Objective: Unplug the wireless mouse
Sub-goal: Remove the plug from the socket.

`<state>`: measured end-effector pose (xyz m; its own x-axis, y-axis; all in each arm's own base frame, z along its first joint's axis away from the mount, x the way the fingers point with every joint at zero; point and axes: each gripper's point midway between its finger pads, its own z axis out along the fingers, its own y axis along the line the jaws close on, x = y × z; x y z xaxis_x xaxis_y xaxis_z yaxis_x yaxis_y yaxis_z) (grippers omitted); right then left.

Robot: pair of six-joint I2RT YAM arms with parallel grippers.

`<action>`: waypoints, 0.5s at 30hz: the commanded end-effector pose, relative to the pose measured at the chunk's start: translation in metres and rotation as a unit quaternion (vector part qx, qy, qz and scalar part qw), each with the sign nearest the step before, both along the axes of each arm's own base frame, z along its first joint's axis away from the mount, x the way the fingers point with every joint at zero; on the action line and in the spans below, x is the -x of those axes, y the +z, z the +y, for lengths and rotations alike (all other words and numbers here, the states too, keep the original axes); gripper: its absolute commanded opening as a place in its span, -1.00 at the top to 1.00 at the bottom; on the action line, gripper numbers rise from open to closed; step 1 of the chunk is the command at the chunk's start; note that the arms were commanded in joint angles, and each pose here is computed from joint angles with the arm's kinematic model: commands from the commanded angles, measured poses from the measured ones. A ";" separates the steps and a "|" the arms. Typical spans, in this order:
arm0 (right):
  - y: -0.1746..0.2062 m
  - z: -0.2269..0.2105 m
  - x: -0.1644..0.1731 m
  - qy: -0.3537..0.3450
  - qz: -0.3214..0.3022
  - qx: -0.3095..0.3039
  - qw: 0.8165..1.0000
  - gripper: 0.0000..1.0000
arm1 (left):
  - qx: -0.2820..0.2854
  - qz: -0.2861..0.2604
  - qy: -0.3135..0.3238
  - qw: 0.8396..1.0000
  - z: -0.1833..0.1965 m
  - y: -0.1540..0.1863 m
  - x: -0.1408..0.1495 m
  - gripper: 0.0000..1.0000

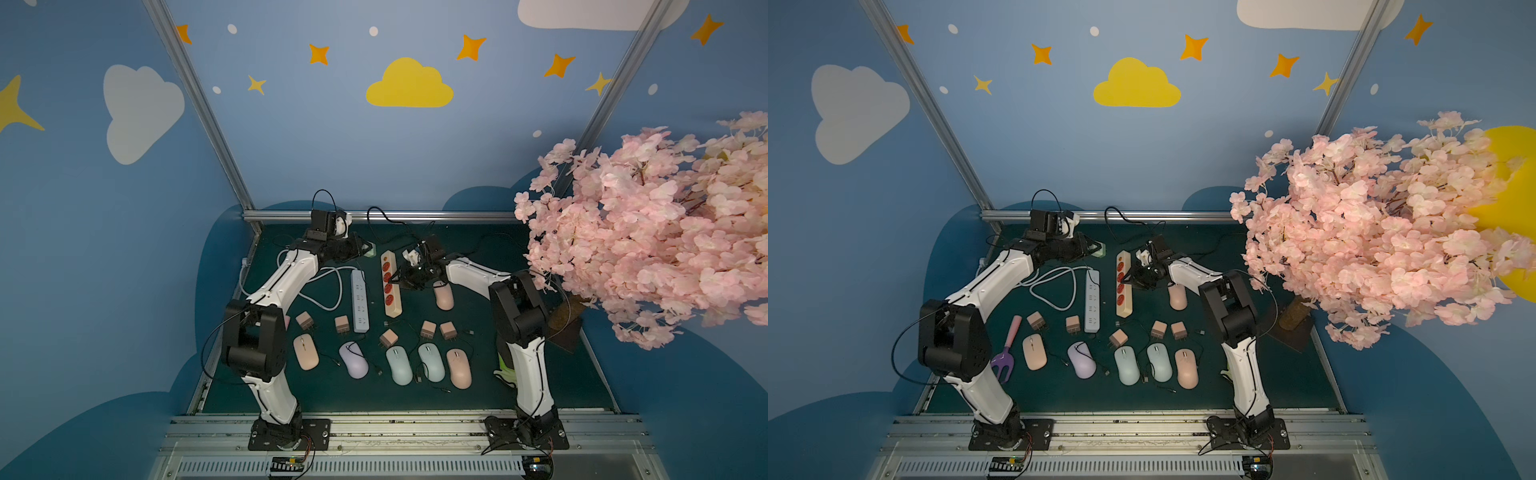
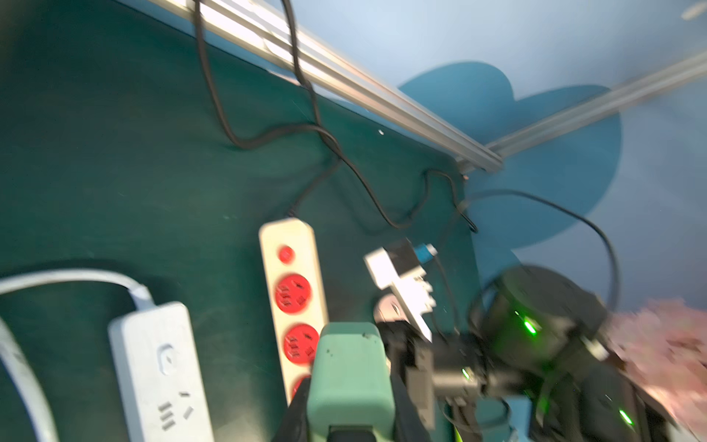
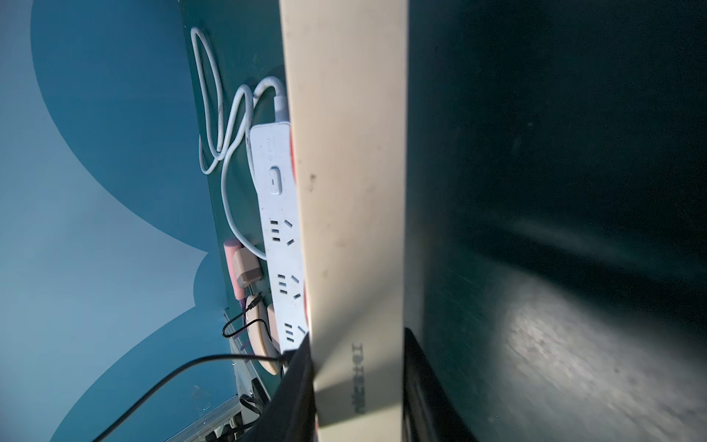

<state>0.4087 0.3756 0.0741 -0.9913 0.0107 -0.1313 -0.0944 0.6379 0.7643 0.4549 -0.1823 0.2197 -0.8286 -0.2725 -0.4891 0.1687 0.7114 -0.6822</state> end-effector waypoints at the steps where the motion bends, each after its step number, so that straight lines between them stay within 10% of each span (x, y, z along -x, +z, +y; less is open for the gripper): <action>1: 0.015 0.022 -0.006 0.020 -0.013 -0.040 0.999 1.00 | 0.036 -0.049 -0.039 0.997 -0.011 0.037 0.023 0.92; 8: 0.004 0.038 -0.011 0.024 -0.001 -0.046 0.999 1.00 | 0.013 -0.038 -0.006 0.999 0.010 0.030 0.057 0.92; 15: -0.013 0.044 -0.015 0.016 0.010 -0.039 0.999 0.21 | 0.002 -0.031 -0.002 1.000 0.017 0.028 0.073 0.92</action>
